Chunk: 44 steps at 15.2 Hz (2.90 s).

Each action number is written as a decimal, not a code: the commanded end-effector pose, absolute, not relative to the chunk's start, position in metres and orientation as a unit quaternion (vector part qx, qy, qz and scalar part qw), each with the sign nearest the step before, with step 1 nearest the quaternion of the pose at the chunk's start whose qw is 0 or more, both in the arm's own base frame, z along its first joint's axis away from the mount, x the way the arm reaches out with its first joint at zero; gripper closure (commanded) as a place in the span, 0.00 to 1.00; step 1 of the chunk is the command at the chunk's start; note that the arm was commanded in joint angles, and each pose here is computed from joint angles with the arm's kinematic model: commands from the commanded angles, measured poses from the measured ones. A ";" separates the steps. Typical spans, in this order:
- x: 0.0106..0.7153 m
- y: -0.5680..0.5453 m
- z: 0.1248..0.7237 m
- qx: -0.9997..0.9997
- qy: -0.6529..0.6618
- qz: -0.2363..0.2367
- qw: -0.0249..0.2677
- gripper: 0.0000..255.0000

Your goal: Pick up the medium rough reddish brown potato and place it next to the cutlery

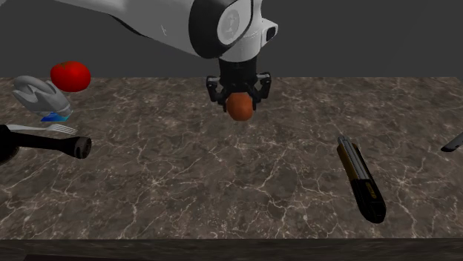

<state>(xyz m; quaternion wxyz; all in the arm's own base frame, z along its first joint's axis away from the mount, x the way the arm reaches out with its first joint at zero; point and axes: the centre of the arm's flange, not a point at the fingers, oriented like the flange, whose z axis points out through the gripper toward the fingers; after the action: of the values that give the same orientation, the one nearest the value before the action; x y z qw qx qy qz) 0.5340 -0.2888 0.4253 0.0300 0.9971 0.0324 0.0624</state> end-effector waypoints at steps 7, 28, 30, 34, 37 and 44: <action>0.533 -0.288 0.468 0.997 0.032 0.062 0.030 1.00; 0.622 -0.068 0.481 0.997 0.032 0.062 0.030 1.00; 0.632 -0.043 0.481 0.997 0.032 0.062 0.030 1.00; 0.651 0.006 0.481 0.997 0.032 0.062 0.030 1.00; 0.666 0.042 0.481 0.997 0.032 0.062 0.030 1.00; 0.701 0.128 0.482 0.997 0.032 0.062 0.030 1.00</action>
<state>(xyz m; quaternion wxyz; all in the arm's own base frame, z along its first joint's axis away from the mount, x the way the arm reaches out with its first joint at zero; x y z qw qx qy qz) 0.6946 0.1166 0.4818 0.0299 0.9971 0.0330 0.0621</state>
